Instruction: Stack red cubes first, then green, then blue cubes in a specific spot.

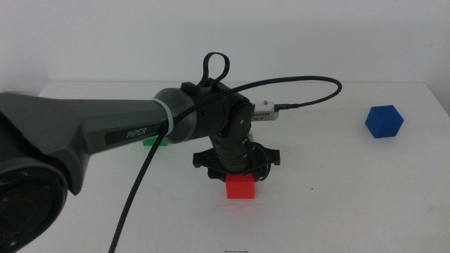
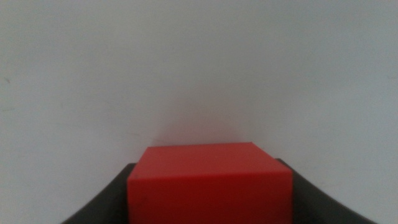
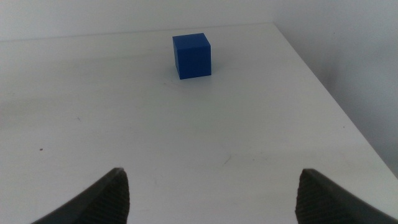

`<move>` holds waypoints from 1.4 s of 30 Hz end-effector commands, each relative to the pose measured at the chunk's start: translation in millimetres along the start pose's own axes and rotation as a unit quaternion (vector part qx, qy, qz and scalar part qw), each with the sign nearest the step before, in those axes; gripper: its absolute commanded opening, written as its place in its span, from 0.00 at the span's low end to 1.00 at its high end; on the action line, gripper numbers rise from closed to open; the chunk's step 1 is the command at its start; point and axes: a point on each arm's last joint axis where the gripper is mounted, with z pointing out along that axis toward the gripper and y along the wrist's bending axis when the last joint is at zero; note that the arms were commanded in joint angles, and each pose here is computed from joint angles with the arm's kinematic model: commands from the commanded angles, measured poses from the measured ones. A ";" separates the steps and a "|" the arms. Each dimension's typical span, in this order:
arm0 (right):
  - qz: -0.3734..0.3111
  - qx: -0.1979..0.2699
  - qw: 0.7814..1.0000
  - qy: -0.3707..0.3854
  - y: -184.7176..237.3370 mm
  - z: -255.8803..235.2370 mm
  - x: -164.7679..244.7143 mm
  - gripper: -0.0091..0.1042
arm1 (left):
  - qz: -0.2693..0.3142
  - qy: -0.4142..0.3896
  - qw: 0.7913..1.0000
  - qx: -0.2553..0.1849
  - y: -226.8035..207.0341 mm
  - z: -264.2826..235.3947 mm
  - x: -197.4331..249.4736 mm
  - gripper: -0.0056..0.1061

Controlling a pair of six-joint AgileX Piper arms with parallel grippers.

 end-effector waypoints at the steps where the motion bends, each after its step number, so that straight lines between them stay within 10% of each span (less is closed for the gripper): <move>1: -0.008 -0.001 0.998 -0.057 0.5 -4.0 -13.1 0.73 | -0.008 -0.045 0.998 0.034 -9.4 -31.9 -11.7 0.33; 17: -0.008 -0.001 0.998 -0.057 0.5 -4.0 -13.1 0.73 | -0.023 -0.032 0.999 0.023 -7.3 -31.4 -9.2 0.45; 18: -0.008 -0.001 0.998 -0.057 0.5 -4.0 -13.1 0.73 | -0.018 -0.033 0.999 0.023 -7.4 -31.4 -9.3 0.64; 26: -0.008 -0.001 0.998 -0.057 0.5 -4.0 -13.1 0.73 | -0.018 -0.035 0.999 0.025 -7.8 -31.5 -9.8 0.89; 42: -0.008 -0.001 0.998 -0.057 0.5 -4.0 -13.1 0.73 | 0.026 -0.089 0.996 -0.002 -2.8 -119.9 -23.0 0.89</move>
